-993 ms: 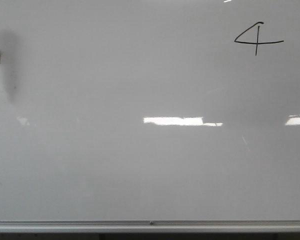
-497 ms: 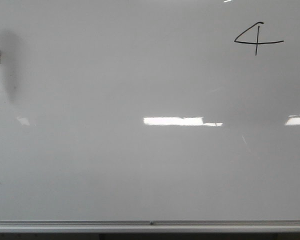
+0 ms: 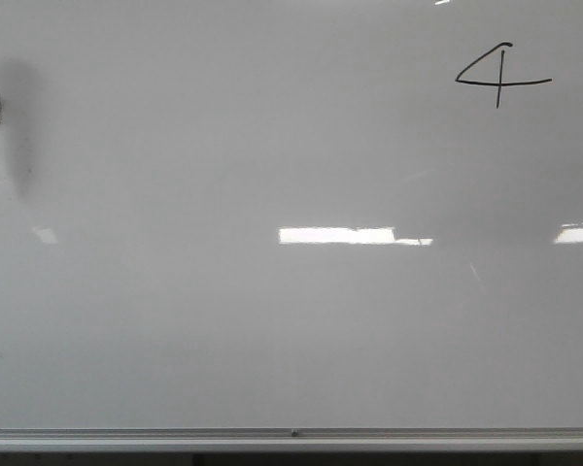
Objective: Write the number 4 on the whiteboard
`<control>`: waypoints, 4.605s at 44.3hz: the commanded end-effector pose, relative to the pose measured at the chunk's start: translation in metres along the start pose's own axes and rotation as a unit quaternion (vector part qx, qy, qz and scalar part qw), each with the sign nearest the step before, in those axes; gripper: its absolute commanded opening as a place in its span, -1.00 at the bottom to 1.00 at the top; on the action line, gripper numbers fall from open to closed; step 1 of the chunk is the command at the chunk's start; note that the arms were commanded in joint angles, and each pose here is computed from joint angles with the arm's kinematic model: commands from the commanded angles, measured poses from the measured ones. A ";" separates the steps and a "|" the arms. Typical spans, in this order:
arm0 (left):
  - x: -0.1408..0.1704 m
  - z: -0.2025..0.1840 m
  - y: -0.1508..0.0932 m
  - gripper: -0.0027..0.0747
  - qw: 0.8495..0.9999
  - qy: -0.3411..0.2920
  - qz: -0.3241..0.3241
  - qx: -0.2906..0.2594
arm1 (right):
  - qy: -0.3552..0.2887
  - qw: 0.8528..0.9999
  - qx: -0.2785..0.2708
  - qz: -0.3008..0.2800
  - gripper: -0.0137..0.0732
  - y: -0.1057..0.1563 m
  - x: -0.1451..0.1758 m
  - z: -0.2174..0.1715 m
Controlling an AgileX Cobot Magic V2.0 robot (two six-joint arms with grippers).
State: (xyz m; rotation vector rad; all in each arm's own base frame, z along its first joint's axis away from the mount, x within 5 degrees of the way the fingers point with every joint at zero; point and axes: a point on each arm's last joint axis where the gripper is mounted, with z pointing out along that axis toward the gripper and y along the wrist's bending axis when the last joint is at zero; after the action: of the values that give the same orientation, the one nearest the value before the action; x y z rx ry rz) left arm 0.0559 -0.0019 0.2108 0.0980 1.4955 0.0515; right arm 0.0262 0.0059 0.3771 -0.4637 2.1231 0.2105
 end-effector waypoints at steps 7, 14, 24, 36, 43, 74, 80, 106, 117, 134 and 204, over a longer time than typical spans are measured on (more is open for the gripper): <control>-0.006 -0.002 0.001 -0.98 0.999 -0.050 -0.005 -0.013 | -0.040 0.999 0.005 -0.005 -0.96 -0.001 -0.011 -0.003; -0.007 -0.002 0.003 -0.98 0.998 -0.050 -0.003 -0.022 | -0.040 0.999 0.005 -0.005 -0.96 -0.001 -0.011 -0.003; -0.007 -0.002 0.003 -0.98 0.998 -0.050 -0.011 -0.023 | -0.040 0.999 0.005 -0.005 -0.96 -0.001 -0.011 -0.003; -0.007 -0.002 0.003 -0.98 0.997 -0.052 -0.046 -0.022 | -0.040 0.999 0.005 -0.005 -0.96 -0.001 -0.011 -0.003; -0.006 -0.002 0.001 -0.98 0.998 -0.048 -0.051 -0.006 | -0.040 0.999 0.005 -0.005 -0.96 -0.001 -0.011 -0.003; -0.005 -0.002 0.000 -0.98 0.996 -0.044 -0.071 0.006 | -0.040 0.999 0.005 -0.005 -0.96 -0.001 -0.011 -0.003; -0.009 -0.002 0.000 -0.98 0.996 -0.064 -0.057 0.004 | -0.040 0.999 0.005 -0.005 -0.96 -0.001 -0.011 -0.003; -0.008 -0.002 0.001 -0.98 0.995 -0.061 -0.073 0.003 | -0.040 0.999 0.005 -0.005 -0.96 -0.001 -0.011 -0.003; -0.008 -0.002 0.001 -0.98 0.995 -0.061 -0.073 0.003 | -0.040 0.999 0.005 -0.005 -0.96 -0.001 -0.011 -0.003; -0.008 -0.002 0.001 -0.98 0.995 -0.060 -0.073 0.003 | -0.044 0.999 0.017 -0.006 -0.96 -0.003 -0.009 -0.002; -0.008 -0.002 0.001 -0.98 0.995 -0.060 -0.073 0.003 | -0.369 0.905 0.205 0.052 -0.96 -0.012 0.120 0.107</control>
State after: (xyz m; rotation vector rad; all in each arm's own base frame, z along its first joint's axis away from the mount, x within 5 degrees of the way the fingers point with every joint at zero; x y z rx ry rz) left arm 0.0558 -0.0024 0.2132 0.0129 1.4656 -0.0579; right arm 0.0566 -0.0004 0.2037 0.0163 1.5101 0.0068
